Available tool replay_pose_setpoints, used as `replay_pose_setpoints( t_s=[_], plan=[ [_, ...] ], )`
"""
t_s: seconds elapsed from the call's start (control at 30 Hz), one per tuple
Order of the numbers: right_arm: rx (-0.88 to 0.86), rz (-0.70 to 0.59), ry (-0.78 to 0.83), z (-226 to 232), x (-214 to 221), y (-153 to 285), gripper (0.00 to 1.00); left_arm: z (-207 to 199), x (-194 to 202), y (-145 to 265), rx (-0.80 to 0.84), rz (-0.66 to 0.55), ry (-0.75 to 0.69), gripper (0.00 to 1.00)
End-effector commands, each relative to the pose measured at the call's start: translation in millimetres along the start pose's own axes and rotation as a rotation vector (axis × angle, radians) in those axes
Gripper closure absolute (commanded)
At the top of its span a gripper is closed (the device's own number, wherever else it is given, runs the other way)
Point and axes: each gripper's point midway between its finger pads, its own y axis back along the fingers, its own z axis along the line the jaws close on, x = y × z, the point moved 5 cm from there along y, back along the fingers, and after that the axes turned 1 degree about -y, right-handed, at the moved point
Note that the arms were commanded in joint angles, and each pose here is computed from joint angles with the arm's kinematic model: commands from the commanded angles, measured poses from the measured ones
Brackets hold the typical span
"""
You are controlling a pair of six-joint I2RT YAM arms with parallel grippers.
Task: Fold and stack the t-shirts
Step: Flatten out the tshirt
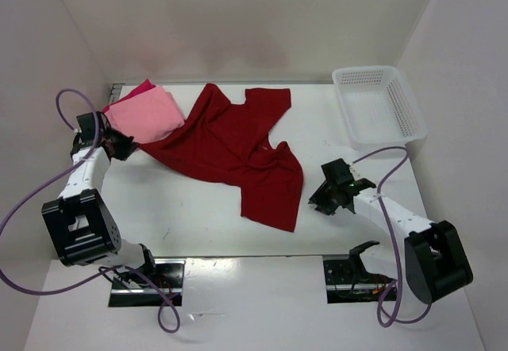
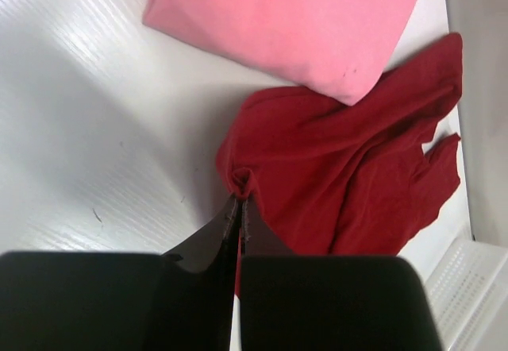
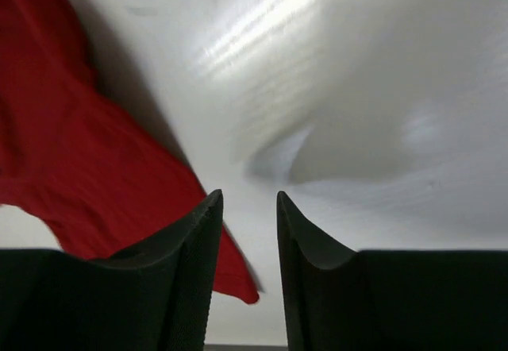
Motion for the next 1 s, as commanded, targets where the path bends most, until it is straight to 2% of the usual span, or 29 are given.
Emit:
replay_pose_setpoints(
  t_s=[0.0, 0.13, 0.3, 0.67, 0.83, 0.9, 0.93, 0.97],
  plan=[
    [0.052, 0.061, 0.011, 4.9, 17.2, 2.9, 0.61, -2.3, 5.2, -7.0, 0.067, 0.02, -0.034, 1.0],
    [0.007, 0.15, 0.062, 11.8, 51.8, 7.0, 0.51, 2.2, 21.6, -12.8, 0.065, 0.069, -0.043, 1.0],
    [0.004, 0.238, 0.087, -0.4, 76.8, 4.5, 0.49, 4.3, 35.2, -16.8, 0.06, 0.109, -0.054, 1.0],
    [0.014, 0.339, 0.069, -25.5, 98.8, 3.5, 0.62, 7.0, 49.6, -15.5, 0.043, 0.14, -0.069, 1.0],
    [-0.021, 0.299, 0.081, -11.1, 92.7, -1.9, 0.69, 9.3, 49.8, -9.2, 0.032, 0.126, -0.07, 1.0],
    [-0.055, 0.272, 0.088, -1.6, 88.6, -3.6, 0.69, 7.4, 48.5, -6.2, 0.04, 0.118, -0.072, 1.0],
    [-0.042, 0.276, 0.089, -2.7, 89.6, -7.4, 0.73, 8.6, 49.6, -5.9, 0.034, 0.124, -0.071, 1.0],
    [-0.044, 0.275, 0.101, 0.3, 88.9, -7.8, 0.84, 8.6, 49.6, -5.9, 0.034, 0.124, -0.071, 1.0]
  ],
)
